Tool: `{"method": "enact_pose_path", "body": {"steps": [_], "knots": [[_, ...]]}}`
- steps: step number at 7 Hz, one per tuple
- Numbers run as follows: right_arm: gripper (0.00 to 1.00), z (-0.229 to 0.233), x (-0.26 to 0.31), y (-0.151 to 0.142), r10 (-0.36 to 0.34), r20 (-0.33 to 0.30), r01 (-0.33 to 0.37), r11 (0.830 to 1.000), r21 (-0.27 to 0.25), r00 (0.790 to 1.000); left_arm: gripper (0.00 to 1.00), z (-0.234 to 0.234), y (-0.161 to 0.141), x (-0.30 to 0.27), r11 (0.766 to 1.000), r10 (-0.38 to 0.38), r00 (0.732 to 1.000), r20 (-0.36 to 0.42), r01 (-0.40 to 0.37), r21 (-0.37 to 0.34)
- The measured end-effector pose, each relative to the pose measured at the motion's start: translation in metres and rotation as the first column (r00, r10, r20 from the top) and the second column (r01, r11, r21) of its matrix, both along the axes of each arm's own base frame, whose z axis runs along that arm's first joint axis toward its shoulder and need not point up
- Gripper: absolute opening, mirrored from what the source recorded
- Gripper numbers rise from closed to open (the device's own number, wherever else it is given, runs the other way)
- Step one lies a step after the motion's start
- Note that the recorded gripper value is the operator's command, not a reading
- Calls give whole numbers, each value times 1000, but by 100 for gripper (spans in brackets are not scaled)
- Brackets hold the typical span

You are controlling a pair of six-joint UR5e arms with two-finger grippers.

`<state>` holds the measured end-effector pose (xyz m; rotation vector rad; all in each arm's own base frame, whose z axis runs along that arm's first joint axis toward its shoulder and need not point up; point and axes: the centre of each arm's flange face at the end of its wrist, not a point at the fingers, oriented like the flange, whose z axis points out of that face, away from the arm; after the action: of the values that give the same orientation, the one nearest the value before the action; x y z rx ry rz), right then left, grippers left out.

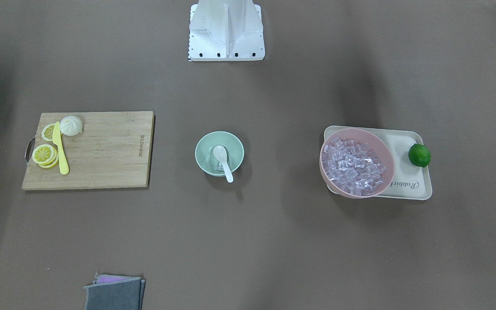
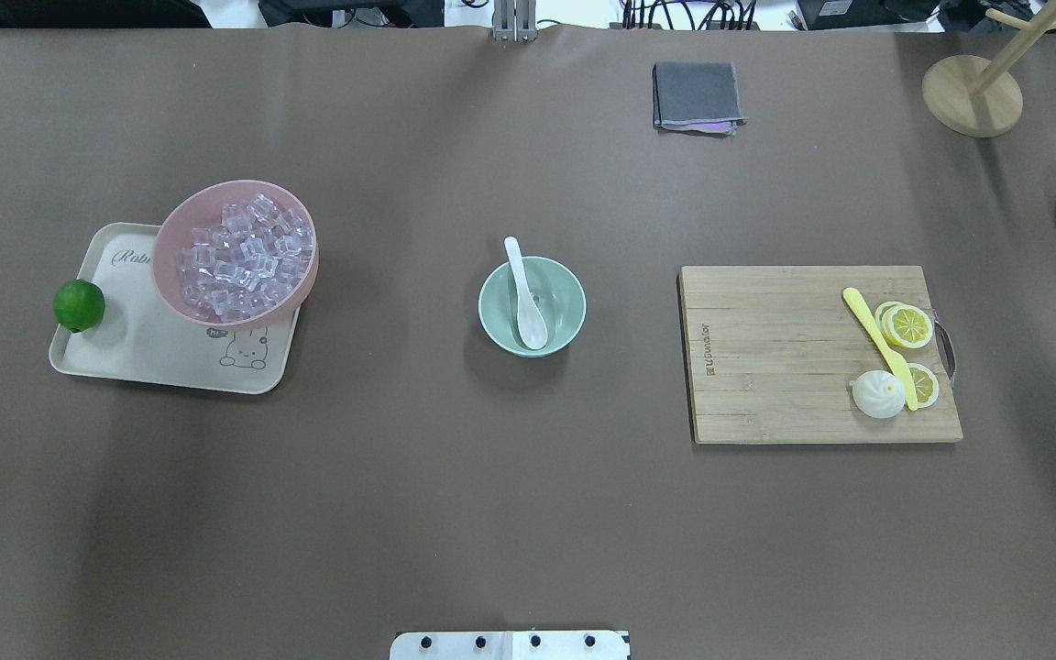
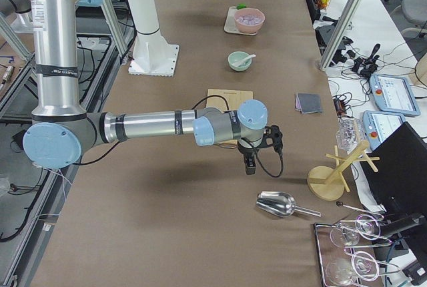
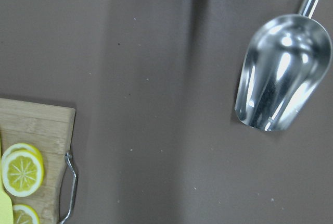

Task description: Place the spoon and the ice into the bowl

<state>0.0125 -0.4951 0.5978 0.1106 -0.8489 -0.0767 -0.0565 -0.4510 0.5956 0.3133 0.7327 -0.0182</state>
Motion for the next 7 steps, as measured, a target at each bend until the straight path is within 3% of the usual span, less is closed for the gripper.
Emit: {"method": "enact_pose_path", "body": {"steps": [3, 5, 7], "knots": [[100, 23, 22, 18, 6, -4, -6, 990, -142, 1000, 98, 5, 14, -2, 996, -4, 1000, 0, 4, -88], [100, 29, 24, 21, 1, -22, -5, 984, -177, 1000, 98, 13, 20, -3, 994, -5, 1000, 1, 5, -106], [100, 30, 25, 20, 1, -41, -9, 984, -178, 999, 98, 14, 20, -3, 994, -4, 1000, 1, 4, -111]]}}
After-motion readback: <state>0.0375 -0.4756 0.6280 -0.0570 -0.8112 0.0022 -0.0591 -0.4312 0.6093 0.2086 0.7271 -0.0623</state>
